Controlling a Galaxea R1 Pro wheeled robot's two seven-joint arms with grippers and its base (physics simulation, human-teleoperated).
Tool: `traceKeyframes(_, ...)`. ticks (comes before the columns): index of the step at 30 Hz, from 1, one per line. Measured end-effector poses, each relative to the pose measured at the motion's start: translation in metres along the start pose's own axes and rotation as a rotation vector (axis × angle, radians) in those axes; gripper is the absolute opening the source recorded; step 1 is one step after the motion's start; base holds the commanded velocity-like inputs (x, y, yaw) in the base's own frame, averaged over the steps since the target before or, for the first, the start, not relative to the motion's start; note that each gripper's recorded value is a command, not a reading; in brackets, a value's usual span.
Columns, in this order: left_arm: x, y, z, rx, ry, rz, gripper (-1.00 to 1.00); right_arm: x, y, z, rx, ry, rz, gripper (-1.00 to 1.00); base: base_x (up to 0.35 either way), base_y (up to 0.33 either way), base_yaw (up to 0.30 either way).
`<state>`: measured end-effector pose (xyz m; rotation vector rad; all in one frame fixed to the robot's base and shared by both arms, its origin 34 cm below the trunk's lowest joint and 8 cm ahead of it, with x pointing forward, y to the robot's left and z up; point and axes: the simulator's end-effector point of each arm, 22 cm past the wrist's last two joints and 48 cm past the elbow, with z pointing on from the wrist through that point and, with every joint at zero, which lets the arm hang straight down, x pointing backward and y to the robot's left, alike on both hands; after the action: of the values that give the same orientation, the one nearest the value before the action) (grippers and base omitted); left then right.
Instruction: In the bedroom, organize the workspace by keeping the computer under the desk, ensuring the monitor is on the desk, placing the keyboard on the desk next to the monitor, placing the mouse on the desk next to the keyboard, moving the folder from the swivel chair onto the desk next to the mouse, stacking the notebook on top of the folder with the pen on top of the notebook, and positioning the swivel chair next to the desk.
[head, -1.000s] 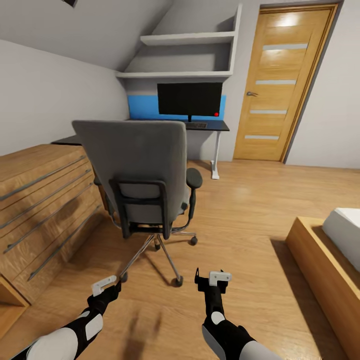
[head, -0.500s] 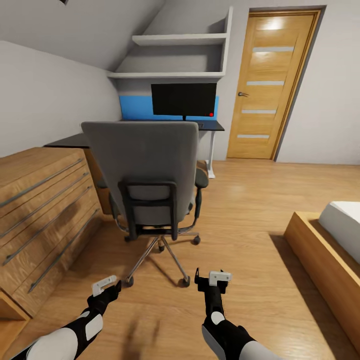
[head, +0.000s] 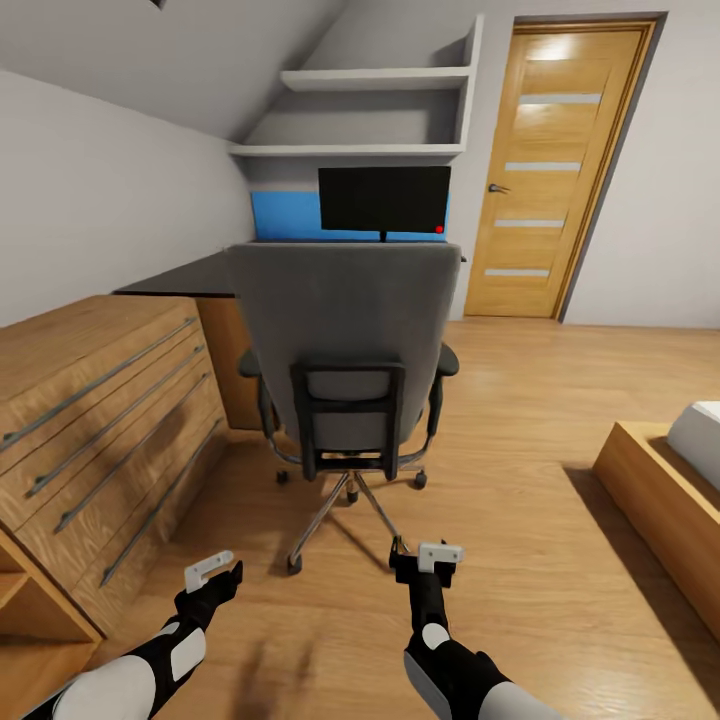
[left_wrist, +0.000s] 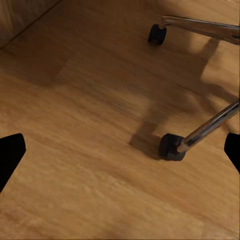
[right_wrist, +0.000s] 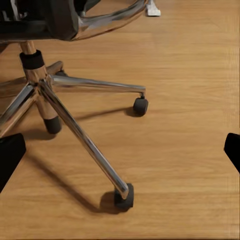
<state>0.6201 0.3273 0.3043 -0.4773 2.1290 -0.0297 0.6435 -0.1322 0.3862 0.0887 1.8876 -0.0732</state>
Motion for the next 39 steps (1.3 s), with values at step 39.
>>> traceKeyframes(39,-0.056,-0.111,-0.005,-0.012,-0.166,0.282,1.0,-0.053,0.029,0.007,0.02,0.009,0.001,1.0,0.007,0.052,-0.056)
